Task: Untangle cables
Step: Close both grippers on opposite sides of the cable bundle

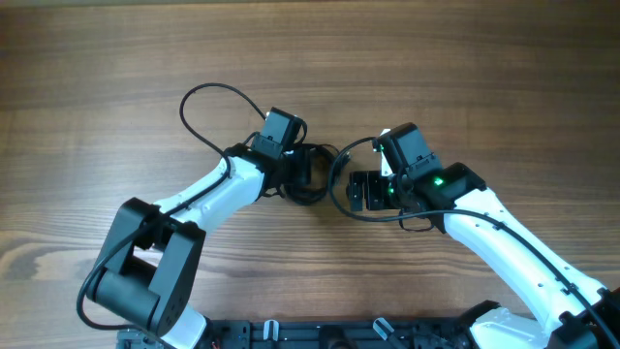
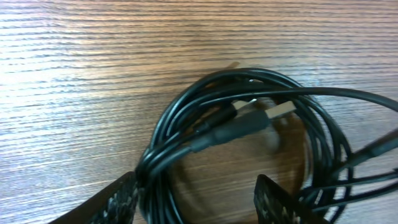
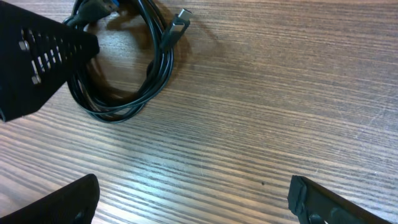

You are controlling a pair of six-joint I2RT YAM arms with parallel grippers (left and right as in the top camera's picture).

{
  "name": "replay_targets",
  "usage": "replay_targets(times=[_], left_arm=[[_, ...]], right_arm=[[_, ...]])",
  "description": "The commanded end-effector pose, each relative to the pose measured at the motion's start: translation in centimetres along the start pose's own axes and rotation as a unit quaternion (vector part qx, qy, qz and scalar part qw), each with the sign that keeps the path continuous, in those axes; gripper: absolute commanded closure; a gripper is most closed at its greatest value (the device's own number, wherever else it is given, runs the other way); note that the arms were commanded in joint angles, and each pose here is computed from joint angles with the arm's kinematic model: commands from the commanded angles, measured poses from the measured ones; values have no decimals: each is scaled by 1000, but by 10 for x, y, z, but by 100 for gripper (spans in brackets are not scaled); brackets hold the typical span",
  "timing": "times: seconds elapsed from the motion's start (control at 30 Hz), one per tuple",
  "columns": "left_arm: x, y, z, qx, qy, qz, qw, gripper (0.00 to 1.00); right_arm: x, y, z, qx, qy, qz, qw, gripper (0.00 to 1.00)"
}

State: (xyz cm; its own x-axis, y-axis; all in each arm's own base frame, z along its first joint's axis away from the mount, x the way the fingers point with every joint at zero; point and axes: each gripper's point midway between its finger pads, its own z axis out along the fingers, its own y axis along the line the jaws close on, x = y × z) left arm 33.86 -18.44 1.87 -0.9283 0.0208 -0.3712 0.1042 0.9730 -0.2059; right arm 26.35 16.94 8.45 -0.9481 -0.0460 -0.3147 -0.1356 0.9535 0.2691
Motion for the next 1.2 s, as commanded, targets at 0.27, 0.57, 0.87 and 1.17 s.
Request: replay_targets(times=[0.27,0.57,0.87,1.17], left_arm=[[3,15,15,-39,-2,8,999,41],[11,17,26,-44,13,7,999,70],[17,0,20,6,33,6,999,96],[-32,-28,-77,64,-88,15,994,96]], right_arm=[[-4,-1,0,9,-2,6,1000,0],[-5,-1,0,8,-3,6,1000,0],[-7,-1,0,9,-8,4,1000,0],[-10,1,0,4,-13,-38,999,0]])
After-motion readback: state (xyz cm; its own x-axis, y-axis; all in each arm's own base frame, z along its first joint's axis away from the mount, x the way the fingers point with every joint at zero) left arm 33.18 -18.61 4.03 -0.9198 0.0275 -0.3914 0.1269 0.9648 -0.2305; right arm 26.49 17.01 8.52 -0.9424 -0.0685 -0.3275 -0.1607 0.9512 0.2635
